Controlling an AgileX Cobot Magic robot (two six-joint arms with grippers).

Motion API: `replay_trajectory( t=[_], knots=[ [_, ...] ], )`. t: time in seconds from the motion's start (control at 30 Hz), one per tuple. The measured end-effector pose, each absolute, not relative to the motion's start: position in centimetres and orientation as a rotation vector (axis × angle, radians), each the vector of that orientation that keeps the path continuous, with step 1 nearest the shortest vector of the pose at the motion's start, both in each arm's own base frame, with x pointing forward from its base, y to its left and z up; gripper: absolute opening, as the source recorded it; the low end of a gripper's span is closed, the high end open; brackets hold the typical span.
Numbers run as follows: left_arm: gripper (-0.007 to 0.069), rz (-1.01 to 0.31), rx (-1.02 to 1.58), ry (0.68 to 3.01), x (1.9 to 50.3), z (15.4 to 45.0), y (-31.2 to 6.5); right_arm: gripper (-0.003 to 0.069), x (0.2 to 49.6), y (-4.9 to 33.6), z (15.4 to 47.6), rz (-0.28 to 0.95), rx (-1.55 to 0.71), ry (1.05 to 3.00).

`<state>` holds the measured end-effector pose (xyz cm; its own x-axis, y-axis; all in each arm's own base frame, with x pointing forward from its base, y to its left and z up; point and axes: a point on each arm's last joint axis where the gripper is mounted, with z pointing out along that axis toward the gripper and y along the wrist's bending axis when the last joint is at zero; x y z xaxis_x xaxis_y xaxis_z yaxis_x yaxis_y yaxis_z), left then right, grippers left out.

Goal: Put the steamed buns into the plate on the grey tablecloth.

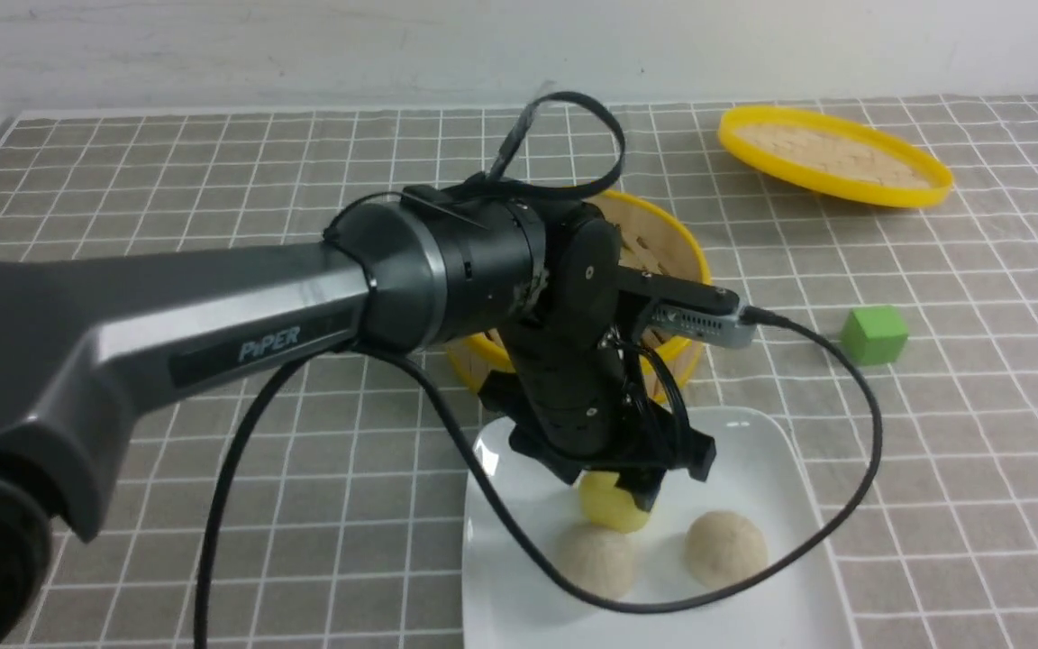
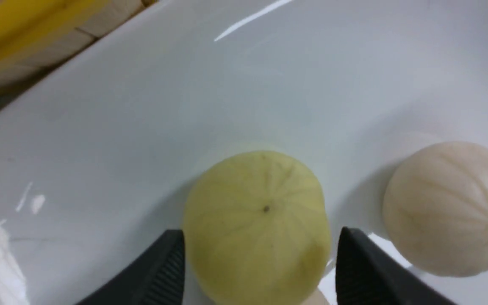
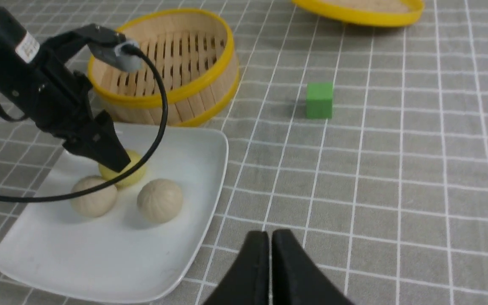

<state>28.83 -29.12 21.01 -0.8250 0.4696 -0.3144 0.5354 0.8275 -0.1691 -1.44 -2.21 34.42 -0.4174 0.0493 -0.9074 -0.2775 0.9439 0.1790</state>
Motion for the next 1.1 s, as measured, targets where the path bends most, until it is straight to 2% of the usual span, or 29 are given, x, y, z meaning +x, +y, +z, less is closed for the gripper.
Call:
replay_trajectory(
  t=[0.1, 0.2, 0.33, 0.5, 0.6, 0.77, 0.97, 1.0, 1.03, 1.1],
  knots=[
    [0.0503, -0.384, 0.765, 2.718, 28.6, 22.4, -28.9, 0.0030, -2.1, -2.9, 35.6, 0.342, -0.150, 1.902],
    [0.0503, -0.400, 0.766, 2.648, 28.0, 25.4, -28.1, 0.0030, -2.0, -3.1, 36.1, 0.325, -0.156, 1.754],
    [0.0503, -0.397, 0.772, 2.590, 27.3, 28.0, -27.2, 0.0030, -0.8, -2.2, 35.5, 0.355, -0.180, 1.671],
    [0.0494, -0.399, 0.775, 2.547, 26.2, 30.7, -26.0, 0.0031, 2.2, 0.3, 31.7, 0.427, -0.227, 1.610],
    [0.0481, -0.400, 0.776, 2.547, 26.0, 31.0, -25.8, 0.0035, 3.5, 1.3, 29.5, 0.449, -0.248, 1.563],
    [0.0451, -0.396, 0.778, 2.556, 25.9, 31.0, -25.8, 0.0040, 4.1, 1.9, 28.2, 0.477, -0.260, 1.491],
    [0.0332, -0.375, 0.786, 2.562, 25.9, 30.9, -25.7, 0.0046, 4.2, 2.0, 28.2, 0.486, -0.261, 1.460],
    [0.0276, -0.355, 0.781, 2.561, 26.0, 30.9, -25.5, 0.0047, 4.2, 2.0, 28.2, 0.487, -0.261, 1.458],
    [0.0269, -0.352, 0.780, 2.561, 26.0, 30.9, -25.5, 0.0047, 4.2, 2.0, 28.2, 0.487, -0.261, 1.458],
    [0.0186, -0.320, 0.769, 2.557, 26.2, 30.9, -25.4, 0.0047, 4.1, 2.0, 28.2, 0.487, -0.261, 1.457]
  ],
)
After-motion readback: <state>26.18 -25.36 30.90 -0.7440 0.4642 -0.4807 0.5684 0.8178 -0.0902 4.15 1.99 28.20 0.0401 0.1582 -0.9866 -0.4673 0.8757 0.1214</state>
